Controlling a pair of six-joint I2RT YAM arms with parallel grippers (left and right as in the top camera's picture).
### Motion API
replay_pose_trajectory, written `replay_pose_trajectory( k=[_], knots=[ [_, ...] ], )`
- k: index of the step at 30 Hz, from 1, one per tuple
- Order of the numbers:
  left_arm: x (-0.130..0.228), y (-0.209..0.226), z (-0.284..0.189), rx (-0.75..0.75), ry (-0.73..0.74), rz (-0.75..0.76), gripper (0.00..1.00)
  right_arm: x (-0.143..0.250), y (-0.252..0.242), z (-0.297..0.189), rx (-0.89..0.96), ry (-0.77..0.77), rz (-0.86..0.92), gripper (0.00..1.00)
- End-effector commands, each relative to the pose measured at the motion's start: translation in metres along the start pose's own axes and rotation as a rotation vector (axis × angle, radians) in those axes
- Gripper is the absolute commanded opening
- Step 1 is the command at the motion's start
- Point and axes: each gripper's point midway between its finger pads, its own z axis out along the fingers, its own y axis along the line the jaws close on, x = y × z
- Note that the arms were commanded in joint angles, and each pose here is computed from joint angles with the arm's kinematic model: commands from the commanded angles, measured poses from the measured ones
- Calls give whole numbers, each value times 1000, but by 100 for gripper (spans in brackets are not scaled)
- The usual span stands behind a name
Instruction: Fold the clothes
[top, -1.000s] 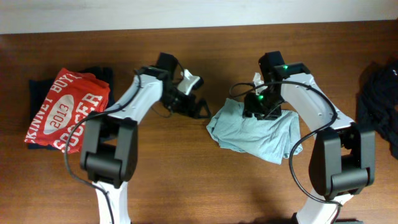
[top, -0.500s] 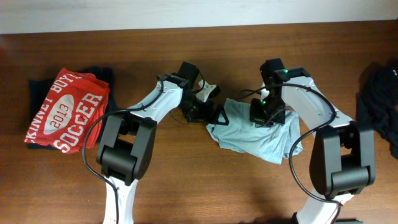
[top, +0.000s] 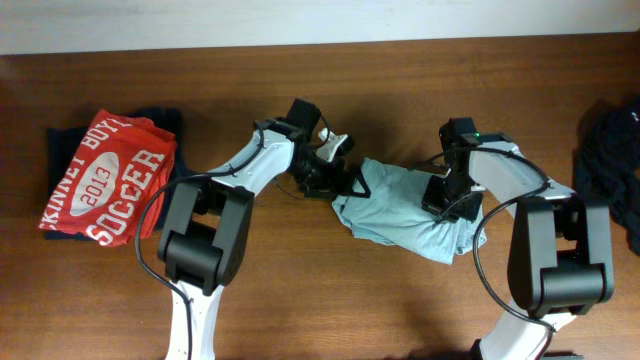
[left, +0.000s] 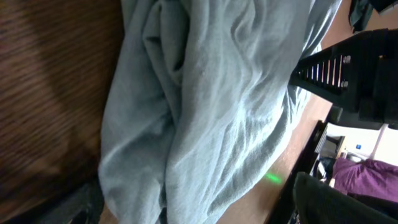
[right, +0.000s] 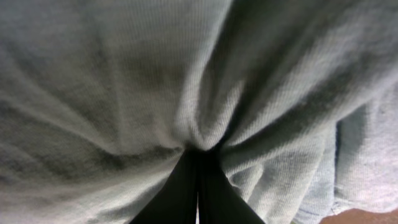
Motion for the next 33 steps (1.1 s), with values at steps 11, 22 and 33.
replay_pose_trajectory(
  k=[11, 22, 33],
  knots=[
    [9, 6, 63, -89, 39, -197, 84, 11, 4, 17, -53, 43, 20, 4],
    [10, -15, 81, -43, 48, -151, 56, 9, 5, 17, -58, 35, 19, 4],
    [0, -46, 81, 121, 29, 21, 27, 8, 5, 17, -59, 33, 19, 4]
  ],
)
